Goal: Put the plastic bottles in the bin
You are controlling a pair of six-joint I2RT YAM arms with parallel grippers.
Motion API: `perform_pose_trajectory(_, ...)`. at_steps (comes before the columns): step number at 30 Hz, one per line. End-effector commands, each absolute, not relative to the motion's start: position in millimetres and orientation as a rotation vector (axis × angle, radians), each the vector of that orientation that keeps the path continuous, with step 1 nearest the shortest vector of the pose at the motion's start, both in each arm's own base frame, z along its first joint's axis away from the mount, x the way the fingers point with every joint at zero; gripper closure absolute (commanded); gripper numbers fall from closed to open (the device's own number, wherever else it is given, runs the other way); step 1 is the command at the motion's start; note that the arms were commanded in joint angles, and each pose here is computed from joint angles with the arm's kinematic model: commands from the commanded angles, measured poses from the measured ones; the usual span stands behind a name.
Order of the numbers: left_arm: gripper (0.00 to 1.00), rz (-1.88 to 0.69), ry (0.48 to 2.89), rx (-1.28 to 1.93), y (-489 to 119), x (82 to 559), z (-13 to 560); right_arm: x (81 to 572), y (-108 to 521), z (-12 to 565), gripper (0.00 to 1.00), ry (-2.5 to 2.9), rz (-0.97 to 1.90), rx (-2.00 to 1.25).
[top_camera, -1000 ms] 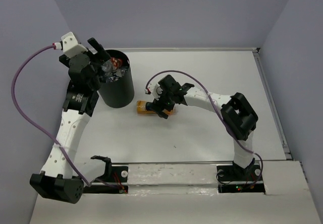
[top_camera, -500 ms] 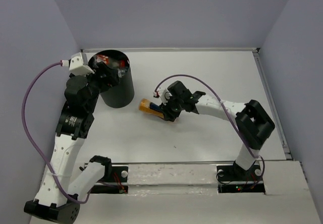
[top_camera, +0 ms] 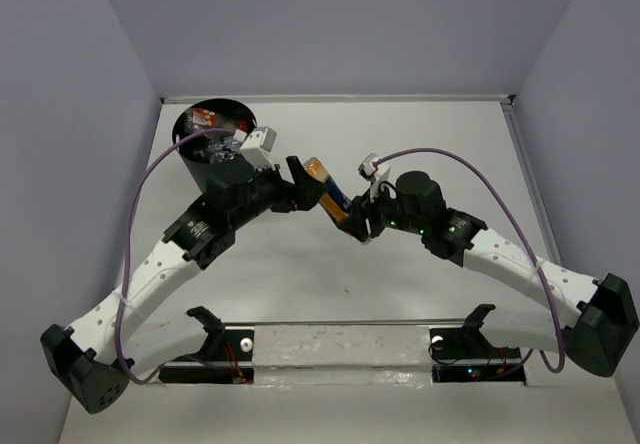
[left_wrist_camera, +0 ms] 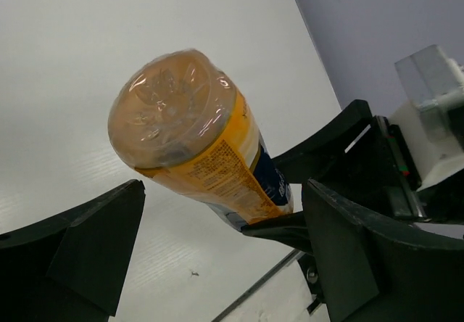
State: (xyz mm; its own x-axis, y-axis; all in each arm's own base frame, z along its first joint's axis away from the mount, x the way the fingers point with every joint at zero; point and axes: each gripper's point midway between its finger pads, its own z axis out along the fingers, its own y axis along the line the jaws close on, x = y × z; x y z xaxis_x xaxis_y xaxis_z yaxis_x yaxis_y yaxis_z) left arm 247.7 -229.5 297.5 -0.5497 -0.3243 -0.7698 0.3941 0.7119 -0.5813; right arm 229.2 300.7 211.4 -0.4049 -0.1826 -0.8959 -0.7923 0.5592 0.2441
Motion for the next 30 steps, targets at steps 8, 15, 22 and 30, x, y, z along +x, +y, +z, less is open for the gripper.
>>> perform_pose_trajectory(8,0.02,-1.033,1.843,0.016,-287.1,274.0,295.8,214.6,296.1,245.7,0.73,1.768,0.987,-0.667)
perform_pose_trajectory(15,0.43,-1.038,1.765,-0.045,-288.5,286.9,305.0,206.6,291.1,241.7,0.60,1.759,1.012,-0.653)
perform_pose_trajectory(22,0.65,-0.963,1.719,-0.056,-273.2,290.6,326.5,197.2,281.2,253.3,0.15,1.729,1.031,-0.622)
perform_pose_trajectory(30,0.65,-0.566,1.520,-0.253,-155.0,325.2,435.5,173.0,255.1,257.0,0.03,1.716,1.035,-0.600)
